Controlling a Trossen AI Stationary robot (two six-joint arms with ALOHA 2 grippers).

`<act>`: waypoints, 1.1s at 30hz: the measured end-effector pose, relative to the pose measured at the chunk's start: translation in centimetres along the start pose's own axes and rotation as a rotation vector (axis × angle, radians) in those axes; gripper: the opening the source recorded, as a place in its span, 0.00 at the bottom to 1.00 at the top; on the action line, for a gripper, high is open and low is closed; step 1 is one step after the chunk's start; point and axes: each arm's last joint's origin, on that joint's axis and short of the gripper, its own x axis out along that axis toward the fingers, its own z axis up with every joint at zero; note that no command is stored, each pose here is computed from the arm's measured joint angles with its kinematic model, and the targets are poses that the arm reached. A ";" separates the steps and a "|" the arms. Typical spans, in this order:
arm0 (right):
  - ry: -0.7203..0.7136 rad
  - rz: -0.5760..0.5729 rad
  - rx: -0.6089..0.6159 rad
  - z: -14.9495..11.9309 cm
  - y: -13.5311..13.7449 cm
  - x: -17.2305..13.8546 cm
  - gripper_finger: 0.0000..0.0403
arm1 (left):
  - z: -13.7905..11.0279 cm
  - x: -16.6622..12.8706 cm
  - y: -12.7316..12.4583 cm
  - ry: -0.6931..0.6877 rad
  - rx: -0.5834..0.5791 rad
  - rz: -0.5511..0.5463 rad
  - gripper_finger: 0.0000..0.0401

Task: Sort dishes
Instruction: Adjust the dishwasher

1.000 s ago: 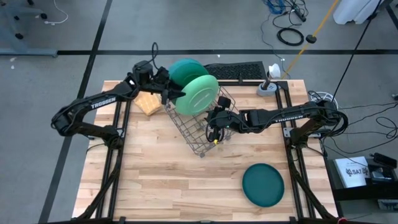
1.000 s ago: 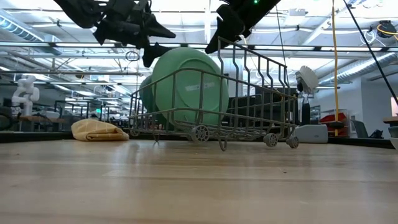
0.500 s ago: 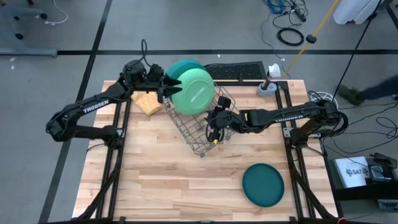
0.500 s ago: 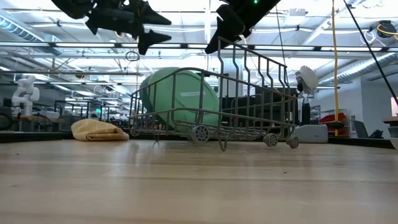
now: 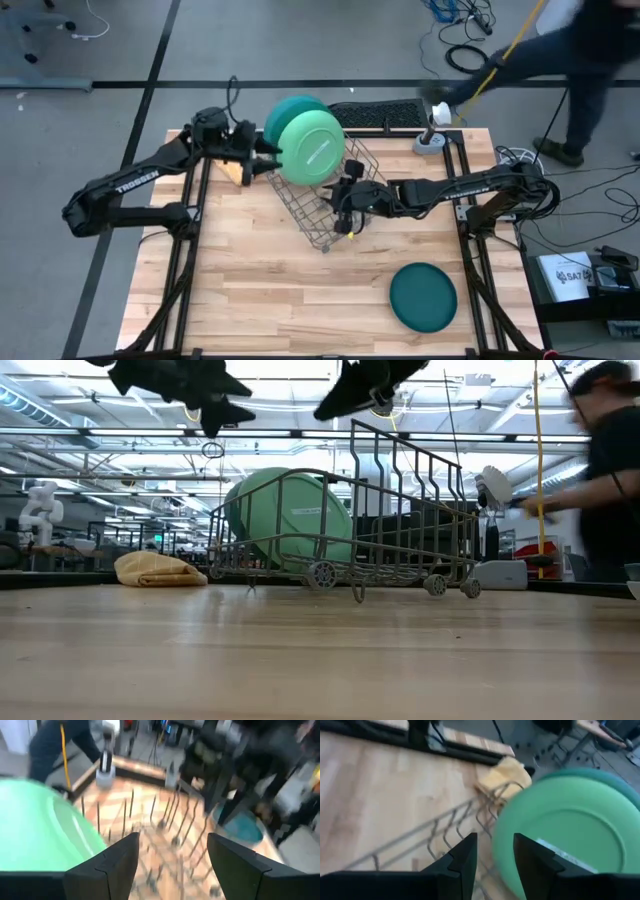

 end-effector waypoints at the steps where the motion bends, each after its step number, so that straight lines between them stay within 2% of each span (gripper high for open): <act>1: -0.019 0.005 0.000 0.2 0.1 -0.1 0.29 | -0.4 0.3 -0.3 0.034 0.012 0.000 0.61; 4: -0.071 0.041 -0.005 0.7 0.4 -0.3 0.29 | -1.4 1.4 -1.5 0.137 0.082 0.016 0.61; 9: -0.103 0.093 -0.017 1.5 1.0 -0.8 0.29 | -3.4 2.9 -2.8 0.351 0.255 0.121 0.61; 12: -0.115 0.105 -0.021 1.9 1.4 -1.2 0.29 | -4.3 3.6 -3.6 0.446 0.369 0.108 0.61; 19: -0.136 0.121 -0.026 2.5 2.0 -1.7 0.29 | -5.5 5.3 -4.9 0.559 0.639 0.096 0.61; 23: -0.139 0.127 -0.029 2.6 2.2 -1.9 0.29 | -6.6 6.2 -5.0 0.659 0.674 0.068 0.61; 28: -0.141 0.129 -0.037 2.6 2.3 -1.9 0.29 | -8.1 7.6 -4.1 0.797 0.685 0.163 0.61; 33: -0.142 0.128 -0.037 2.6 2.3 -1.9 0.29 | -8.7 8.6 -3.6 0.829 0.658 0.219 0.55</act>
